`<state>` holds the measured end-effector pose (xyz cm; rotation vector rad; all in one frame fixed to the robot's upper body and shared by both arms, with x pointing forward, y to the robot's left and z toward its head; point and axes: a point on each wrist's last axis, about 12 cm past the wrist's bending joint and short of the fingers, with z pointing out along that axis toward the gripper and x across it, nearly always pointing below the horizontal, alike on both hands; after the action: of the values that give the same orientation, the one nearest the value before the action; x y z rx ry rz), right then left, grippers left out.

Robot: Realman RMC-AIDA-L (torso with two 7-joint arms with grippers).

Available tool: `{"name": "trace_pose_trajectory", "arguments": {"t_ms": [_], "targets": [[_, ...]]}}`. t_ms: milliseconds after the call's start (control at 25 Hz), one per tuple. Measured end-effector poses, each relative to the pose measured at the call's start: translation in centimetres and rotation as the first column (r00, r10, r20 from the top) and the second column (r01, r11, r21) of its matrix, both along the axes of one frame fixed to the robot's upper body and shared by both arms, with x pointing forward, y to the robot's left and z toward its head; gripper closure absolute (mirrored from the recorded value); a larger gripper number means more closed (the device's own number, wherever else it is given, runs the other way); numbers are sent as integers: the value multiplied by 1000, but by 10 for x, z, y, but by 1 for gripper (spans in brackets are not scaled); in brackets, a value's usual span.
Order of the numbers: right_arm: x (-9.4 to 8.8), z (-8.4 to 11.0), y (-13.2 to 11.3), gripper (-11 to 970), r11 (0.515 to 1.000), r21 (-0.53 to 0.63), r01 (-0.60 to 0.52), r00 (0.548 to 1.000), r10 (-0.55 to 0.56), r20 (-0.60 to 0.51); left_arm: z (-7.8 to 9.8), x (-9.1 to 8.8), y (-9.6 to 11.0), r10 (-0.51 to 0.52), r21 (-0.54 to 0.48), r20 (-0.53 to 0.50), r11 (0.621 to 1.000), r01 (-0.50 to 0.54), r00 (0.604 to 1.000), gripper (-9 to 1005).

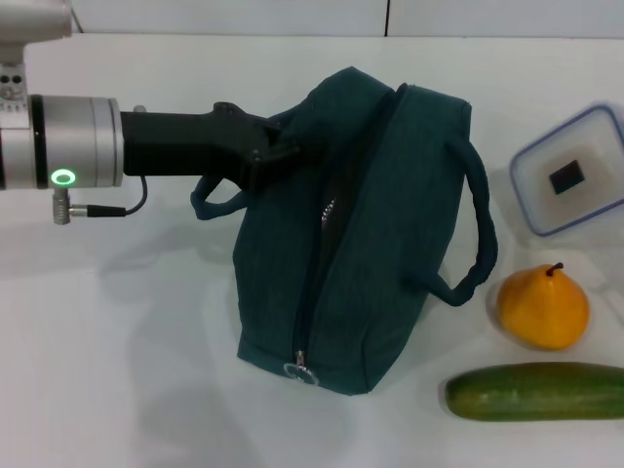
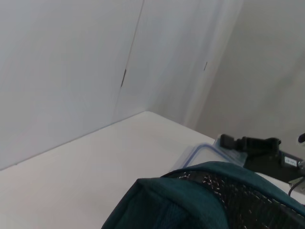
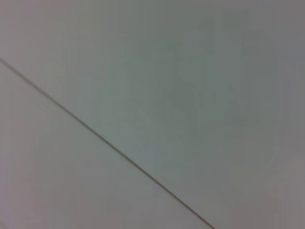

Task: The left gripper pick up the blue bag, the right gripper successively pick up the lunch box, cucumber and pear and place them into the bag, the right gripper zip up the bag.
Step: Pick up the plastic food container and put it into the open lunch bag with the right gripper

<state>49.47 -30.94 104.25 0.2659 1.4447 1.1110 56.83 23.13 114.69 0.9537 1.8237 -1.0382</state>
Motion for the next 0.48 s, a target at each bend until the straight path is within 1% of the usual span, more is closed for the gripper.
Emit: {"name": "trace_pose_trajectory", "arguments": {"t_ms": [160, 280, 480], "targets": [[4, 11, -5, 866, 1000, -13, -4, 997, 5, 72, 4, 2, 0, 0, 1, 6, 1000, -1, 1000, 952], [6, 20, -6, 866, 999, -21, -26, 991, 29, 130, 7, 3, 1, 1, 3, 11, 1000, -1, 1000, 952], [14, 36, -6, 867, 999, -2, -54, 975, 53, 215, 7, 3, -2, -7, 20, 8, 1000, 7, 1000, 952]]}}
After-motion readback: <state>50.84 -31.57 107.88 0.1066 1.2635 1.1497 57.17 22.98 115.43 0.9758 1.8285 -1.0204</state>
